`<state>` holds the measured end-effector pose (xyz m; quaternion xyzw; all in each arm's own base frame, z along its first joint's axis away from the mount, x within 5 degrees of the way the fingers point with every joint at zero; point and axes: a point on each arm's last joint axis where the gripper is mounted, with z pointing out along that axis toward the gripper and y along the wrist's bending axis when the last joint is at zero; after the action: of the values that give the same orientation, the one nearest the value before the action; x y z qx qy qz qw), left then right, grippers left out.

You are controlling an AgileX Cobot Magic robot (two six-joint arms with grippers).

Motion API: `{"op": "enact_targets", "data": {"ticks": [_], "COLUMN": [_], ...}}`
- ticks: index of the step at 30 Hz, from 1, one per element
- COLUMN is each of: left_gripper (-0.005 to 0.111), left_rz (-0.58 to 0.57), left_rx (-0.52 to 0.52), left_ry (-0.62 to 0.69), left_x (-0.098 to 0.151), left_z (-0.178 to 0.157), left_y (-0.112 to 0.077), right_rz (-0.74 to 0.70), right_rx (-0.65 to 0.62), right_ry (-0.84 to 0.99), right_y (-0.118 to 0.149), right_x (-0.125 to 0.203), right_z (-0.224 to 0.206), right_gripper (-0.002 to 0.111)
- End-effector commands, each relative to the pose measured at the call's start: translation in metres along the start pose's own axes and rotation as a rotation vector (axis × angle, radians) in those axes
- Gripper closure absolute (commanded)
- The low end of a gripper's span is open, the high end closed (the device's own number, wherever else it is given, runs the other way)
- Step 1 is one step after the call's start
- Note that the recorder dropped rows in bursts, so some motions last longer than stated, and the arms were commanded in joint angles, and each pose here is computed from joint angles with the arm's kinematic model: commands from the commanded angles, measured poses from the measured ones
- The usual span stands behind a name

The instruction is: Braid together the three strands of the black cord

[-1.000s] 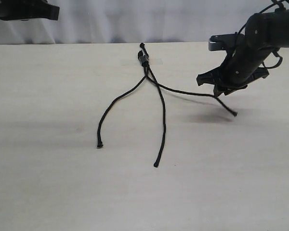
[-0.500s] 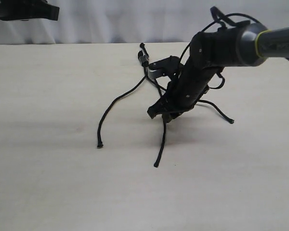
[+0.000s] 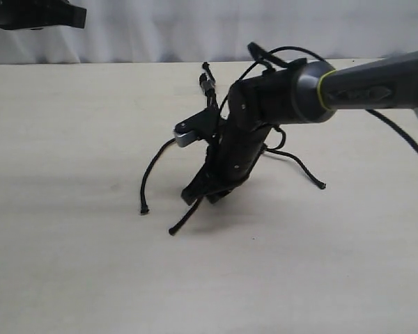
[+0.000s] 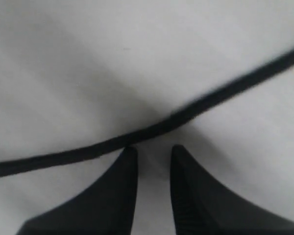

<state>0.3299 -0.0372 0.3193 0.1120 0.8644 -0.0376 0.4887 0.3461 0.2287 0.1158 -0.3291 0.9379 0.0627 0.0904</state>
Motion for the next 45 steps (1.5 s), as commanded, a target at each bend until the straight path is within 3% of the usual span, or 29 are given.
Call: {"op": "enact_targets", "data": {"ticks": [1,6,14,19,23,26,29,38,45], "left_gripper": [0.107,0.107,0.107,0.106,0.092,0.076,0.068,0.068,0.068], "left_rz": [-0.009,-0.010,-0.017,0.034,0.109,0.145,0.163,0.255,0.289], "left_rx": [0.007,0.015,0.049,0.149,0.242,0.291,0.316,0.367,0.421], "left_ry": [0.007,0.023,0.068,0.102,0.139,0.180,0.238,0.357,0.534], "left_x": [0.003,0.004,0.008,0.010,0.016,0.025,0.037,0.090,0.116], "left_z": [0.001,0.001,0.000,0.001,0.010,0.025,0.045,0.103,0.143], "left_y": [-0.002,-0.003,-0.008,-0.040,-0.076,-0.098,-0.111,-0.159,-0.176], "right_rz": [-0.088,-0.079,0.198,0.313,0.358,0.345,0.326,0.370,0.373], "right_rx": [-0.013,0.024,0.167,0.232,0.234,0.212,0.217,0.227,0.229], "right_ry": [0.009,-0.055,-0.127,-0.103,-0.095,-0.077,-0.072,-0.065,-0.065], "right_y": [0.027,0.018,-0.057,-0.101,-0.126,-0.135,-0.141,-0.158,-0.161], "right_x": [-0.005,-0.017,-0.011,0.003,0.012,0.017,0.018,0.027,0.028], "right_z": [-0.002,-0.036,-0.067,-0.064,-0.061,-0.055,-0.046,-0.046,-0.046], "right_gripper": [0.085,0.085,0.081,0.059,0.047,0.047,0.047,0.047,0.047]}}
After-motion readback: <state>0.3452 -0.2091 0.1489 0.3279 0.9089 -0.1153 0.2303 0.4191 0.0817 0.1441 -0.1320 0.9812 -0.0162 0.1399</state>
